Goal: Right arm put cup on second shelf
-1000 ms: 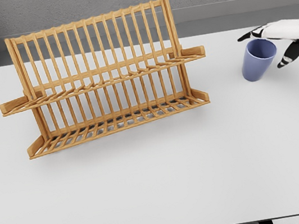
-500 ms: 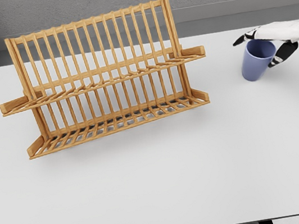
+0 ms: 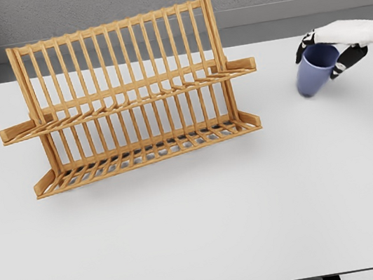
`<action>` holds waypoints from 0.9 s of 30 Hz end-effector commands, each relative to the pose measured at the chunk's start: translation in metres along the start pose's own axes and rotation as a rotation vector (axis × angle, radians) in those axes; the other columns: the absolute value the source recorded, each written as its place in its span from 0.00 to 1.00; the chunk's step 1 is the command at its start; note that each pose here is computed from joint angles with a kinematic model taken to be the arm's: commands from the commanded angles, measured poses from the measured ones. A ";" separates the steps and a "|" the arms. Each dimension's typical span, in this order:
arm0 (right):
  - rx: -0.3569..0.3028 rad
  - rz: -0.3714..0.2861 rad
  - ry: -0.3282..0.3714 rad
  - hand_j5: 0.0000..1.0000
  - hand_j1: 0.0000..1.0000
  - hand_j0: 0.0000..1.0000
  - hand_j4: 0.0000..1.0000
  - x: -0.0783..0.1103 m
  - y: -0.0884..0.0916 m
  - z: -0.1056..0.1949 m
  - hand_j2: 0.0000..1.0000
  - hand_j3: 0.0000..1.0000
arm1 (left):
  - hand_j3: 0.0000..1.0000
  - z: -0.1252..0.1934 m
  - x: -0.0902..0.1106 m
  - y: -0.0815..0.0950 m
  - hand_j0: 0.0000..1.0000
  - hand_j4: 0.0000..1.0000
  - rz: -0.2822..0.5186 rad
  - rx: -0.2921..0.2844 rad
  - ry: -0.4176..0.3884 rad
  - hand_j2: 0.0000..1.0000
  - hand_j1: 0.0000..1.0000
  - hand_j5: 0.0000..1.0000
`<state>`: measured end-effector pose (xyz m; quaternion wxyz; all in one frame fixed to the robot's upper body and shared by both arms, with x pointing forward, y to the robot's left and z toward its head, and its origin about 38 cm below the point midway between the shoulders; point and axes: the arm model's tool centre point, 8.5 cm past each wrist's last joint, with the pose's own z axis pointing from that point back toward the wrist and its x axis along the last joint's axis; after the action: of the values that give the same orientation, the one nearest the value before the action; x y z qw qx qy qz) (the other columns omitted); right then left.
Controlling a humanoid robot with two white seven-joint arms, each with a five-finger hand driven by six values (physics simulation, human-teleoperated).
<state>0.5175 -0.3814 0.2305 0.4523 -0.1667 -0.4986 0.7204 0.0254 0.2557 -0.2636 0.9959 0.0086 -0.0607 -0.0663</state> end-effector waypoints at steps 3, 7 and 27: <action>-0.021 0.001 -0.007 0.57 0.57 0.57 0.57 0.003 -0.008 0.000 0.57 0.57 | 1.00 0.000 -0.001 0.000 1.00 1.00 0.000 0.000 0.002 1.00 1.00 1.00; -0.045 0.020 -0.009 0.57 0.57 0.57 0.57 0.005 -0.024 0.003 0.57 0.57 | 1.00 0.000 0.000 0.000 1.00 1.00 0.000 0.000 0.001 1.00 1.00 1.00; -0.251 0.119 -0.096 0.57 0.57 0.57 0.57 0.043 -0.100 0.025 0.57 0.57 | 1.00 0.000 -0.001 0.000 1.00 1.00 0.000 0.000 0.002 1.00 1.00 1.00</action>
<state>0.5265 -0.3539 0.3303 0.3662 -0.2152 -0.5853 0.6907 0.0254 0.2557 -0.2636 0.9959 0.0086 -0.0608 -0.0664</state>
